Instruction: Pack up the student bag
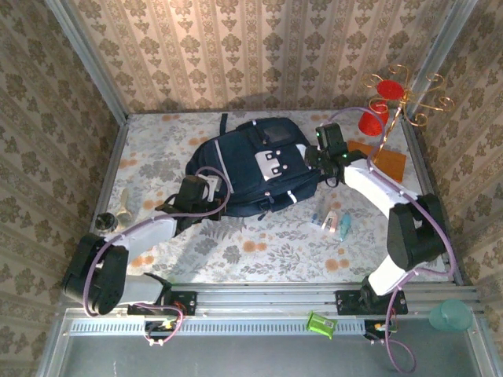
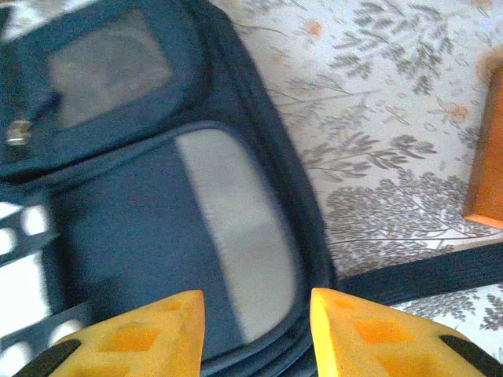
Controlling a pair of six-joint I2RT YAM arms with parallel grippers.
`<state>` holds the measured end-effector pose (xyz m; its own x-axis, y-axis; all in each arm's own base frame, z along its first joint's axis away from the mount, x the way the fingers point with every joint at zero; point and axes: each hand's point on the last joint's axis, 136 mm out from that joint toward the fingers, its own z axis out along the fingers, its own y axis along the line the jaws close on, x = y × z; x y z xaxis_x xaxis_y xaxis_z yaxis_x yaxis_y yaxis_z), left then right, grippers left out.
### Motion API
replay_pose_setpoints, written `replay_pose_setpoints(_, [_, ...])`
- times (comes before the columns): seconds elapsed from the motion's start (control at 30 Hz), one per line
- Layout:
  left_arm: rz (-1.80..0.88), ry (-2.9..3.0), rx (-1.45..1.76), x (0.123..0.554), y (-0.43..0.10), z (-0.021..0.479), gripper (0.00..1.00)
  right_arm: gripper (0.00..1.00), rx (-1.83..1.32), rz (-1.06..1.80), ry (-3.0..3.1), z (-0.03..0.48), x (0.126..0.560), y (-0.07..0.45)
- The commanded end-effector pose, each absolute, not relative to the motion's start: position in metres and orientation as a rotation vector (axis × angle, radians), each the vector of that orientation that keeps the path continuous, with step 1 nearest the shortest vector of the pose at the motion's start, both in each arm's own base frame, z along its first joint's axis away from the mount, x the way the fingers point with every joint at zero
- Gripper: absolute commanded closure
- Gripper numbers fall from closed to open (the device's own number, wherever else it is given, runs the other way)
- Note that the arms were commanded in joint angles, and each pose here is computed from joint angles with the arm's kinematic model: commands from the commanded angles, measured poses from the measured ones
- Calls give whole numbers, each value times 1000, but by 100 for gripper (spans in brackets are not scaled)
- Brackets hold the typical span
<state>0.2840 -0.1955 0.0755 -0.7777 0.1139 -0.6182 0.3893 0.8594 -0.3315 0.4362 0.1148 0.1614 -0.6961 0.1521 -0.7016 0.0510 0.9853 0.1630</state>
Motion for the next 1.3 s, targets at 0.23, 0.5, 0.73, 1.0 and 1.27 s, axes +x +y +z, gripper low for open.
replay_pose_setpoints(0.23, [-607, 2454, 413, 282, -200, 62, 84, 59, 90, 181, 2372, 153, 412, 130])
replay_pose_setpoints(0.5, [-583, 2450, 400, 288, -199, 61, 77, 59, 86, 194, 2387, 147, 408, 132])
replay_pose_setpoints(0.73, [-568, 2421, 404, 297, -201, 67, 83, 60, 71, 217, 2377, 152, 403, 135])
replay_pose_setpoints(1.0, [-578, 2410, 411, 296, -203, 73, 100, 59, 40, 336, 2331, 168, 381, 155])
replay_pose_setpoints(1.27, [-746, 2340, 494, 266, -232, 95, 100, 40, -6, 798, 2317, 165, 355, 262])
